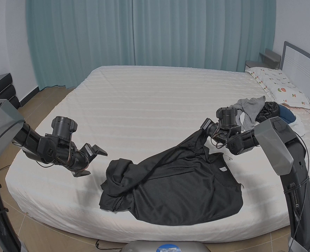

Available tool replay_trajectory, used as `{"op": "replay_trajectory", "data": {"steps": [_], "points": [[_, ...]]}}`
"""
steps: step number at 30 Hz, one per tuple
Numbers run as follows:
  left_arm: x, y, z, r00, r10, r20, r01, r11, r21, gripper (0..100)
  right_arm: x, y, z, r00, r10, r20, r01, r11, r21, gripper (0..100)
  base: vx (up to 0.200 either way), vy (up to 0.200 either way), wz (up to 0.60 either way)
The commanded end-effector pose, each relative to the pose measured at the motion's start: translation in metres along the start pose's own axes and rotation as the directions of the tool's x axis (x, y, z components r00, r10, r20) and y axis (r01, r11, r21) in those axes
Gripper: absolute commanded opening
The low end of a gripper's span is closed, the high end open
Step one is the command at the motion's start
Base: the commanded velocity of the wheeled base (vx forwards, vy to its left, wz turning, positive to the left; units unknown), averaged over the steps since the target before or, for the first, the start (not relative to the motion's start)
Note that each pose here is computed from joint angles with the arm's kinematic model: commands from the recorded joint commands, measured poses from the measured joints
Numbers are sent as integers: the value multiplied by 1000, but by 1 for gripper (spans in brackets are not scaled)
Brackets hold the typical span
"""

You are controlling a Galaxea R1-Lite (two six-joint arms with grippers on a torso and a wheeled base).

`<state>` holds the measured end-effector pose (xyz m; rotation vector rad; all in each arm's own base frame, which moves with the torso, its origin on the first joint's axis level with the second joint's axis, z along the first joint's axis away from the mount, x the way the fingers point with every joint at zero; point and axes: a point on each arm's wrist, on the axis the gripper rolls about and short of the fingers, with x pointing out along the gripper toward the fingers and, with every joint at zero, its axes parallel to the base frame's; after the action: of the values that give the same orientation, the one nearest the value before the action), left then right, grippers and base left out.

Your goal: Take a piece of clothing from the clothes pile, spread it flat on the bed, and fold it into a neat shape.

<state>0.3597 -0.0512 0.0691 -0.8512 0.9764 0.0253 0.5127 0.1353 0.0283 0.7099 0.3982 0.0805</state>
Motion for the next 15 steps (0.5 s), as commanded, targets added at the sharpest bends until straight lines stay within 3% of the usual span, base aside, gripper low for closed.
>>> {"op": "replay_trajectory", "data": {"steps": [1,6,11,14,15], "points": [[10,3,-1,1000,-10,7,11,999,-35,100,18,-14,26,988,10,153,-14,1000,22,0,0,0,0],[14,1,1,999,-37,27,39,998,-56,100,29,-26,30,967,28,254,-35,999,23,0,0,0,0],[24,3,-1,999,-46,28,48,997,-64,100,42,-53,4,981,-37,189,38,999,-1,0,0,0,0],[28,4,-3,999,-39,19,40,997,-63,100,42,-53,5,983,-48,175,49,999,-1,0,0,0,0],[29,4,-4,999,-38,16,39,997,-62,100,41,-52,6,983,-47,176,48,999,-1,100,0,0,0]]}}
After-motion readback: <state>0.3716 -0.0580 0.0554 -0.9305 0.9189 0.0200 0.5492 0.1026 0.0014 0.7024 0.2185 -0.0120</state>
